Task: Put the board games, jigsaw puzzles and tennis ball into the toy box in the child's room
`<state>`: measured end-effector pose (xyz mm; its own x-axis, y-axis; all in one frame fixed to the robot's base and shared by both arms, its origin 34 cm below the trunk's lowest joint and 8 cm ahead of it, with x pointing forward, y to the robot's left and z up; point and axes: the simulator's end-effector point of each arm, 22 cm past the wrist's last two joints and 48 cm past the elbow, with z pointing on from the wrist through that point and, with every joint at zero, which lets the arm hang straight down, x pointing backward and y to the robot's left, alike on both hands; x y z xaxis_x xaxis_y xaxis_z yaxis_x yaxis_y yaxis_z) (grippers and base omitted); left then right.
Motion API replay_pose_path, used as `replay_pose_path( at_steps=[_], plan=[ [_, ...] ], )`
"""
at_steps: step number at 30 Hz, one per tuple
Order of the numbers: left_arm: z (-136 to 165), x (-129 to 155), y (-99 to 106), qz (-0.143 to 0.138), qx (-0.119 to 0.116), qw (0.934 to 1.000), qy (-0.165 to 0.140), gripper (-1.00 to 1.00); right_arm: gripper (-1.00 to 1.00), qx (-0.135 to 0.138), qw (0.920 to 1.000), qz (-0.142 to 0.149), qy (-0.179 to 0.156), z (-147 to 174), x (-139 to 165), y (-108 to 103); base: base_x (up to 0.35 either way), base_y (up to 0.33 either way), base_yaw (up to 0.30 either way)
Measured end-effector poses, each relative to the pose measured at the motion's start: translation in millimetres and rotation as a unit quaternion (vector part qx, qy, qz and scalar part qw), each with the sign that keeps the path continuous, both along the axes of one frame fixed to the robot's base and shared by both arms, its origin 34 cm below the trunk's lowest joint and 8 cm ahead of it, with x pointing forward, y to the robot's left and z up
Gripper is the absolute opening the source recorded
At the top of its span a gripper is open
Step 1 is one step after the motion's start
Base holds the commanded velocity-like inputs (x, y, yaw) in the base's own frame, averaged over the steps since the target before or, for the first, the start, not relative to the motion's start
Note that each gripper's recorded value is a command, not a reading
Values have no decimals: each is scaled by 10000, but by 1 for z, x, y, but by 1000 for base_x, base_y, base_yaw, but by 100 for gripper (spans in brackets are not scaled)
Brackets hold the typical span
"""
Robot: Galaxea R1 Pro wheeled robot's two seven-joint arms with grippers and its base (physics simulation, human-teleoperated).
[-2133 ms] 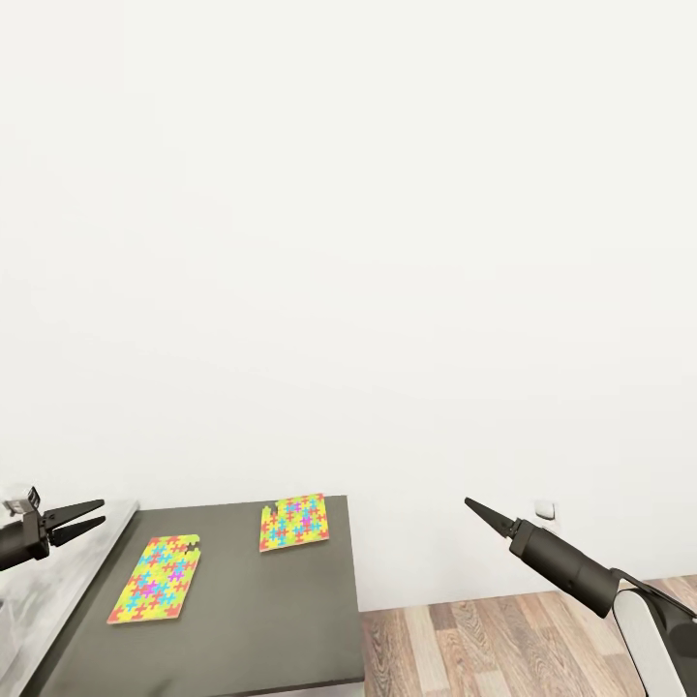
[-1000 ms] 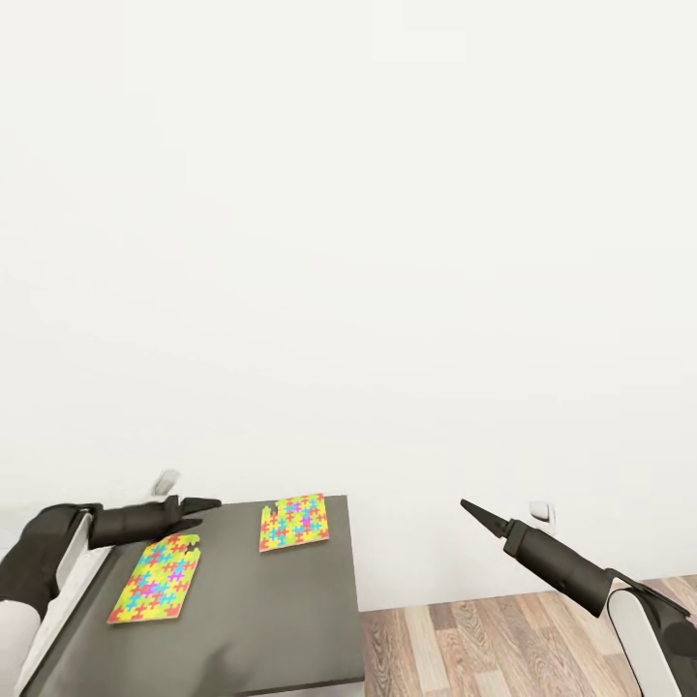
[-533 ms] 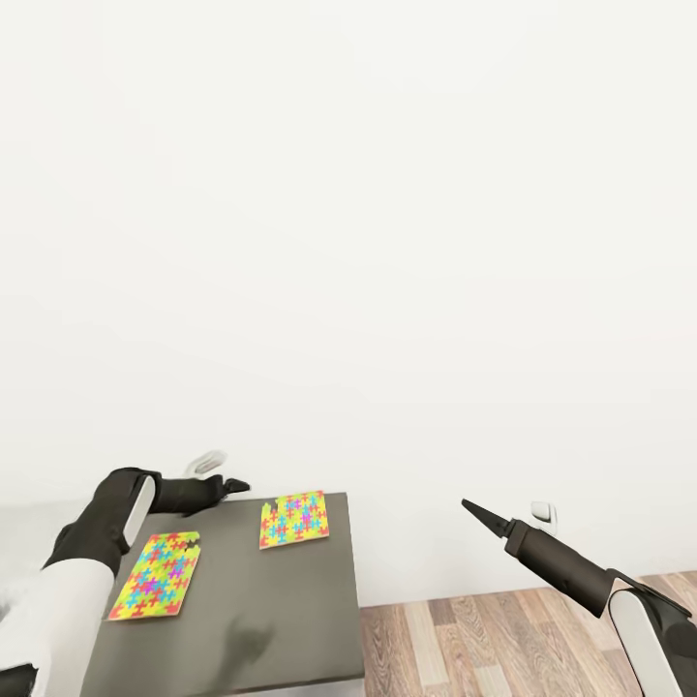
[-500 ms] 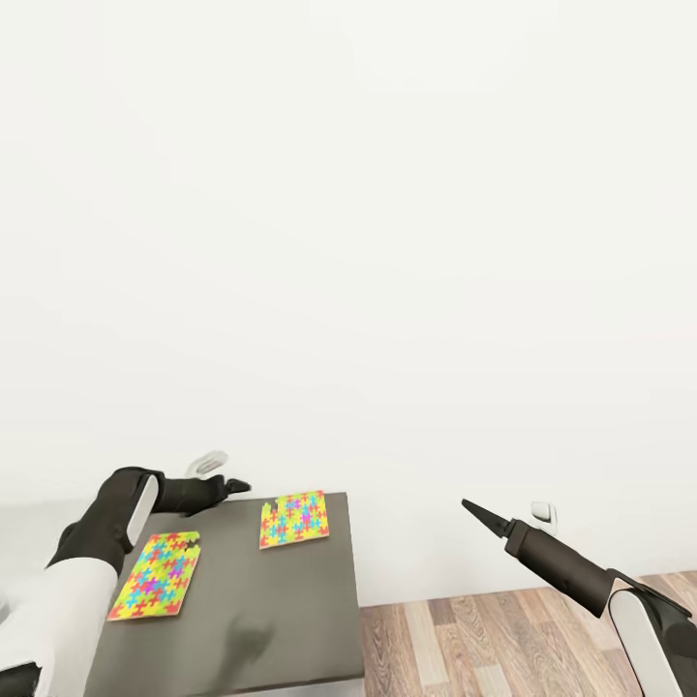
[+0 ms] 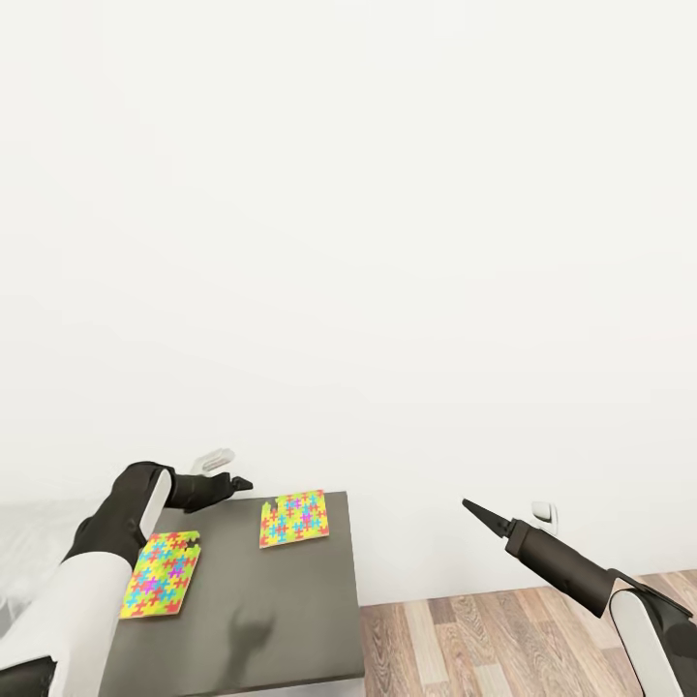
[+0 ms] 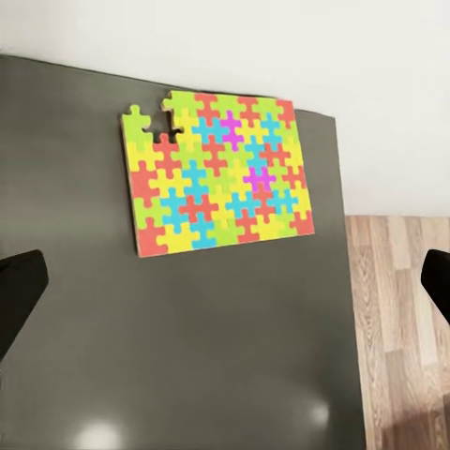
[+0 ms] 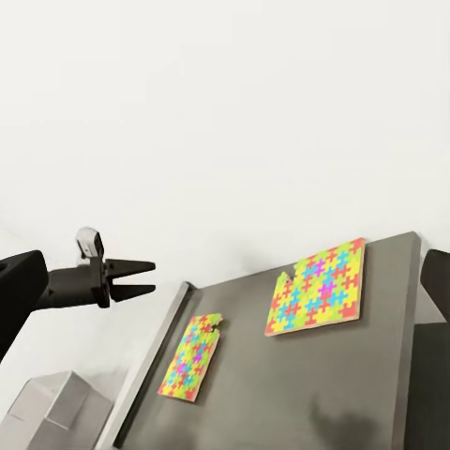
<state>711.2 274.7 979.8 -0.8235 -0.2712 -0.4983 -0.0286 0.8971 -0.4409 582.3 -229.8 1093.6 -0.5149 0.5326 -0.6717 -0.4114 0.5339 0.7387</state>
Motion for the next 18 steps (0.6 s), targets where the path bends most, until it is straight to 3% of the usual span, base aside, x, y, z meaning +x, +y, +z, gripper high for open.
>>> replay_pose_path(
  at_steps=[6,18],
  plan=[
    [0,0,0,13,25,10000,-1,100,100,-6,10000,8,1,0,0,1,15,0,0],
    [-2,0,-3,-82,142,9999,19,100,100,-2,10000,15,-1,0,0,1,119,-2,0]
  ],
)
